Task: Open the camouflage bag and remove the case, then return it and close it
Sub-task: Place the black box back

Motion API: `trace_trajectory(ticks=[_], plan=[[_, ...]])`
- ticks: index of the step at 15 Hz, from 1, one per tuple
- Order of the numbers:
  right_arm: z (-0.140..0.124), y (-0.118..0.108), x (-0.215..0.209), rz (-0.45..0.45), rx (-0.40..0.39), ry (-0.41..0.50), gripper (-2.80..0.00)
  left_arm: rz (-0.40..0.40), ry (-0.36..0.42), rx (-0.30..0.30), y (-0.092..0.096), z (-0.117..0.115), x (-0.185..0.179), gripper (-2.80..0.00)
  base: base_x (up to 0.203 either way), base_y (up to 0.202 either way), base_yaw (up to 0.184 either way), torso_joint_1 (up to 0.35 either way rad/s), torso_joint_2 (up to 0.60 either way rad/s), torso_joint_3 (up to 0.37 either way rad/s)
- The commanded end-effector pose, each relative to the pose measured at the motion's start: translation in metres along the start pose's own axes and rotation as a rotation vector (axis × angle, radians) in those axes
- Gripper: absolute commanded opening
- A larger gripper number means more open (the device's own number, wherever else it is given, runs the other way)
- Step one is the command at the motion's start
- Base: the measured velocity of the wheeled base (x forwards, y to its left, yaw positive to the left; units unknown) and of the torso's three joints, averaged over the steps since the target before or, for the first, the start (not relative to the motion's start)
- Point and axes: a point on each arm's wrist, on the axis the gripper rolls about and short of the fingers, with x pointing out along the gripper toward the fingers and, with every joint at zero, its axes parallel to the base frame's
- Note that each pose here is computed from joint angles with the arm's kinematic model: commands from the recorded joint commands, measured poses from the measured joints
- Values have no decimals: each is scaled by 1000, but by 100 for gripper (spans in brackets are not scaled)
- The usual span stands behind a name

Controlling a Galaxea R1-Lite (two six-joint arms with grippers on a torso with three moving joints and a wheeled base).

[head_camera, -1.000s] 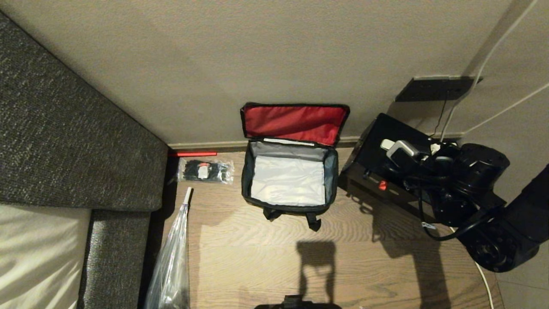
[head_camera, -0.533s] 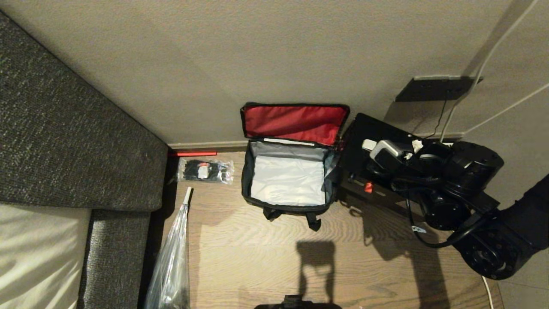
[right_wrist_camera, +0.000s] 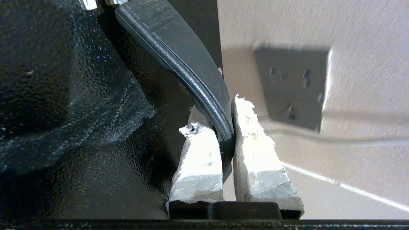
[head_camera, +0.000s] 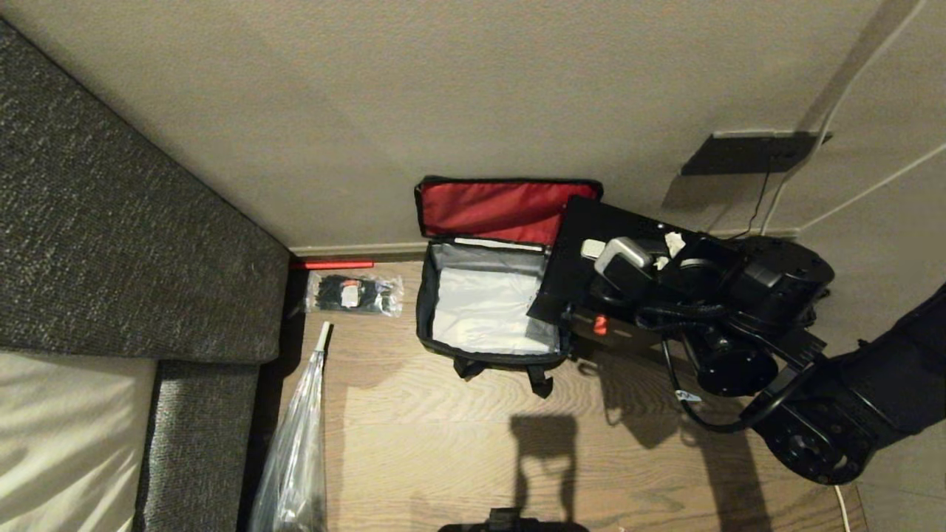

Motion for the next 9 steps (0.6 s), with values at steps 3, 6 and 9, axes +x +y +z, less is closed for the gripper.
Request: trace_trajectory(ticks=[3, 6, 9], plan=[[24, -2, 2, 4, 15, -41, -280, 0, 2, 0, 0, -1, 0, -280, 0, 0, 0, 0, 0, 0], [43, 3, -6, 14, 24, -20, -280, 0, 2, 0, 0, -1, 0, -280, 0, 0, 0, 0, 0, 0], [57, 10, -17, 44, 27, -52, -280, 0, 0, 0, 0, -1, 0, -280, 0, 0, 0, 0, 0, 0]])
